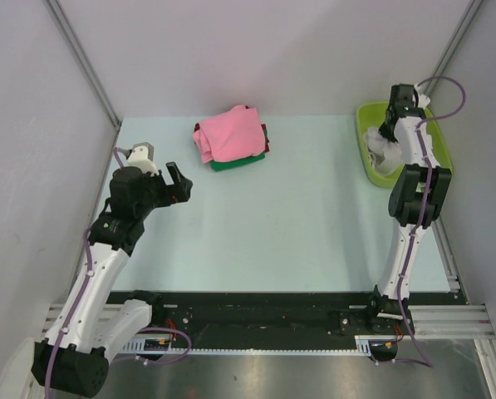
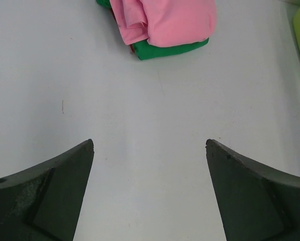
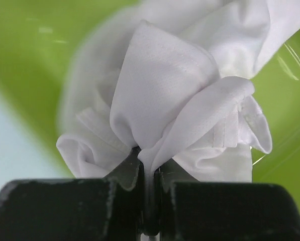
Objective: Fold and stack the t-shirts
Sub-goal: Grab the tshirt from the pile, then move the tshirt to the center of the board, then flatten the tshirt out
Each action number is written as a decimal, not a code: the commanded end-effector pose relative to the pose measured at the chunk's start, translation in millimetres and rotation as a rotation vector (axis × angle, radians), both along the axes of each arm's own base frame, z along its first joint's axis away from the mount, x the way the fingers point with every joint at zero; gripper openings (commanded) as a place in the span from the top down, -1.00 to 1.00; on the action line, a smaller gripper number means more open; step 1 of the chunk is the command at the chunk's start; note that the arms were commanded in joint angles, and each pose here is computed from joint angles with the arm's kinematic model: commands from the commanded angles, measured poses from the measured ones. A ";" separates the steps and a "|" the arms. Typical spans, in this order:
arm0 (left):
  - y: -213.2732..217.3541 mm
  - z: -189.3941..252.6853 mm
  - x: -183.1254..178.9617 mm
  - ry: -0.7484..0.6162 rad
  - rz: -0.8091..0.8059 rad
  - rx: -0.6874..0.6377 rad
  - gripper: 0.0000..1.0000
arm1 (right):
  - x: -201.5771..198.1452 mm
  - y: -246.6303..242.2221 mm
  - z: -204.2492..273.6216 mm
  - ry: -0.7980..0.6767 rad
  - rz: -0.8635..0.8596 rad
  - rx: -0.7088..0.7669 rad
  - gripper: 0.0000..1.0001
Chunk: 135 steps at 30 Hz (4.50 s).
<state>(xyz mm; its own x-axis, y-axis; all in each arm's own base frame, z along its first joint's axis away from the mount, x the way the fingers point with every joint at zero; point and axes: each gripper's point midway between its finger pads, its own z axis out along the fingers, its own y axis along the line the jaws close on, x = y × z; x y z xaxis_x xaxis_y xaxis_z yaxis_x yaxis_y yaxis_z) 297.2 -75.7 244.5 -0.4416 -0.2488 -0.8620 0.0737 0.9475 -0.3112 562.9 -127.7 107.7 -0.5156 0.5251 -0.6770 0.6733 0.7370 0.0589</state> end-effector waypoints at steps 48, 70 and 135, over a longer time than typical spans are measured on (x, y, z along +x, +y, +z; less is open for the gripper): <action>-138.5 -42.9 10.5 0.160 -0.228 -0.041 -0.86 | -253.7 290.5 52.4 -0.075 0.658 0.031 -0.67; -157.6 -83.8 0.9 0.222 -0.263 -0.019 -0.85 | -266.8 257.6 29.8 -0.109 0.578 0.069 1.00; -81.4 -37.5 -48.2 0.082 -0.112 -0.021 -0.84 | -361.1 420.5 6.2 0.154 1.174 -0.161 -0.99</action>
<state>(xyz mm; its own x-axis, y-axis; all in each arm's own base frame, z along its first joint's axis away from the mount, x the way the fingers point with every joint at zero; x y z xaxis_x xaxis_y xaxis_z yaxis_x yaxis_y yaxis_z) 248.6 -164.9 198.0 -0.5736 -0.1804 -0.7990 0.1750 0.9259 -0.3348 207.9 268.5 149.0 -0.6836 -0.3809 -0.6226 -0.3718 0.9158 -0.1520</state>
